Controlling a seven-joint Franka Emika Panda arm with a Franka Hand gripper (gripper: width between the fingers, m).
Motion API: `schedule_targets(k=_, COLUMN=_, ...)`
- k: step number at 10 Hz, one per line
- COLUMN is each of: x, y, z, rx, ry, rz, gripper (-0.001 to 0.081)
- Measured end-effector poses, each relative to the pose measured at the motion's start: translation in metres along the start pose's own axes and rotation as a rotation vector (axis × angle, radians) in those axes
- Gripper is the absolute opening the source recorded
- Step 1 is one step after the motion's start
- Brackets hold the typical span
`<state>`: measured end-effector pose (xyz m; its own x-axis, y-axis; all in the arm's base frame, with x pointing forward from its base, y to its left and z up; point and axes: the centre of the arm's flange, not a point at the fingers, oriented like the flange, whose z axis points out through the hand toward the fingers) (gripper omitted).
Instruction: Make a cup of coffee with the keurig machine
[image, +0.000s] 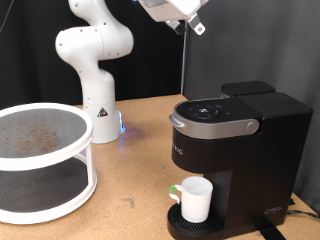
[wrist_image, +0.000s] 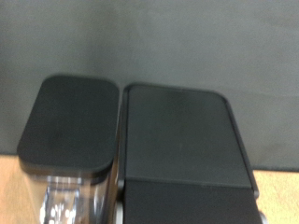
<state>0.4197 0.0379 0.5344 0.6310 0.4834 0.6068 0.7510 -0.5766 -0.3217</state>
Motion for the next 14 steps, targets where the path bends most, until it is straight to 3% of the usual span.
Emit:
schedule_targets(k=2, x=0.014, y=0.003, z=0.007, rx=-0.094, ry=-0.056, rz=-0.059, gripper=0.0807)
schedule_targets(k=3, x=0.023, y=0.005, z=0.013, rx=-0.115, ry=-0.102, rz=-0.075, gripper=0.0807)
schedule_targets(k=6, x=0.047, y=0.019, z=0.032, rx=-0.073, ry=-0.229, rz=-0.036, gripper=0.0807)
schedule_targets(k=10, x=0.067, y=0.045, z=0.059, rx=-0.089, ry=-0.278, rz=-0.025, gripper=0.0807)
schedule_targets(k=14, x=0.062, y=0.059, z=0.079, rx=-0.120, ry=-0.324, rz=-0.072, gripper=0.0807)
